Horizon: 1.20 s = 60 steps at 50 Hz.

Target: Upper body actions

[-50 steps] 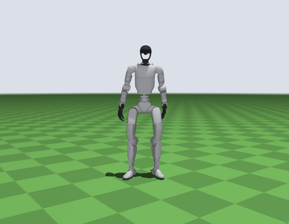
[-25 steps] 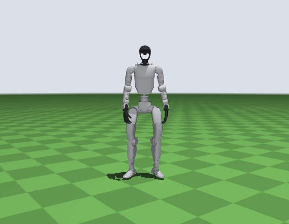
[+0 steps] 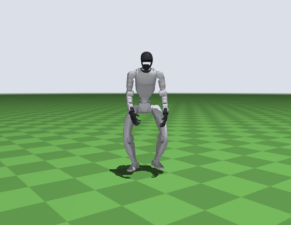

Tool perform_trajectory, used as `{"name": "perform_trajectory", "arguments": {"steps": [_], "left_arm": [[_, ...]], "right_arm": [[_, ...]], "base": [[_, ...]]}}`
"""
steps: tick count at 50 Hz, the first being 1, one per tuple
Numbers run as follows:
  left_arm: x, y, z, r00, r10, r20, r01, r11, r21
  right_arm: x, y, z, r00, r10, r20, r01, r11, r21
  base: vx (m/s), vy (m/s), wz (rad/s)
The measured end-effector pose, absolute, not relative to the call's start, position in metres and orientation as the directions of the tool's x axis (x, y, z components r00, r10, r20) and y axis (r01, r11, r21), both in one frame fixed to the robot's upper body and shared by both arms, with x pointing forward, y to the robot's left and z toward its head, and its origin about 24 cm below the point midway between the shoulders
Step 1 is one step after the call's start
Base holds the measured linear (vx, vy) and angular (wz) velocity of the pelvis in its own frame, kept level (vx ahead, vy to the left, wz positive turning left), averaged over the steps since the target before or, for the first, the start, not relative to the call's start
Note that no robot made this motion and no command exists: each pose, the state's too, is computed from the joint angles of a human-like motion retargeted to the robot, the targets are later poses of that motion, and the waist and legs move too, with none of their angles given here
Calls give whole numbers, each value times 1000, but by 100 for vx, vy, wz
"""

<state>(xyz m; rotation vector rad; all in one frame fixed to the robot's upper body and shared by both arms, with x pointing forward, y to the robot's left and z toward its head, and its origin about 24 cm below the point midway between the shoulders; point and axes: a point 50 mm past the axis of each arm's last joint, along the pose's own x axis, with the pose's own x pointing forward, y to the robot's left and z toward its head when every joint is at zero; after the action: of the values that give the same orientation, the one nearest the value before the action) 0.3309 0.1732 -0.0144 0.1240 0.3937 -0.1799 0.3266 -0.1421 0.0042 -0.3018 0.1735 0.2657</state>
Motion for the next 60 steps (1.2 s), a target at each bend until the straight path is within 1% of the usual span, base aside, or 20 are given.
{"name": "perform_trajectory", "arguments": {"steps": [4, 14, 19, 24, 28, 32, 36, 40, 43, 45, 47, 52, 56, 60], "left_arm": [[335, 176, -10, 922, -127, -366, 175, 979, 103], [322, 188, -25, 930, -15, -368, 51, 995, 86], [302, 197, -46, 901, 22, -432, 22, 995, 97], [266, 207, -78, 831, 15, -556, 100, 979, 175], [218, 216, -110, 733, 35, -680, 166, 959, 228], [152, 222, -144, 575, 89, -813, 180, 956, 232], [69, 220, -169, 342, 164, -925, 68, 978, 199], [-6, 209, -176, 102, 138, -985, -65, 989, 132], [-30, 205, -174, 31, 201, -979, -115, 974, 197], [-34, 208, -173, 34, 281, -959, -136, 952, 274], [-32, 212, -172, 69, 319, -945, -113, 944, 310], [-25, 211, -173, 115, 286, -951, -16, 958, 286], [-9, 213, -174, 157, 293, -943, -45, 956, 289], [5, 211, -175, 187, 274, -943, -79, 961, 263]], "right_arm": [[328, -145, 6, 956, 217, -199, -267, 922, -279], [314, -151, -17, 942, 180, -282, -255, 933, -254], [291, -154, -46, 897, 188, -399, -300, 923, -241], [250, -165, -84, 818, 179, -547, -383, 878, -286], [205, -176, -119, 708, 128, -695, -469, 820, -327], [147, -190, -150, 551, 25, -834, -522, 791, -321], [86, -204, -169, 352, -70, -933, -546, 795, -266], [31, -217, -174, 145, -148, -978, -541, 816, -203], [10, -225, -173, 23, -176, -984, -525, 836, -162], [5, -229, -172, 4, -183, -983, -521, 839, -158], [0, -232, -171, -5, -187, -982, -513, 844, -158], [-16, -232, -171, -37, -184, -982, -451, 880, -148], [-3, -225, -174, 31, -148, -988, -380, 913, -149], [22, -218, -175, 116, -124, -985, -390, 907, -160]], "base": [[0, 0, 0], [1, 1, 1], [10, 3, 10], [15, 0, 2], [19, 8, -9], [33, 16, -47], [41, 19, -20], [29, 13, -32], [4, 1, 15], [-6, -2, 22], [3, 2, 27], [7, 4, 14], [0, -1, 6], [-1, -1, 26]]}}
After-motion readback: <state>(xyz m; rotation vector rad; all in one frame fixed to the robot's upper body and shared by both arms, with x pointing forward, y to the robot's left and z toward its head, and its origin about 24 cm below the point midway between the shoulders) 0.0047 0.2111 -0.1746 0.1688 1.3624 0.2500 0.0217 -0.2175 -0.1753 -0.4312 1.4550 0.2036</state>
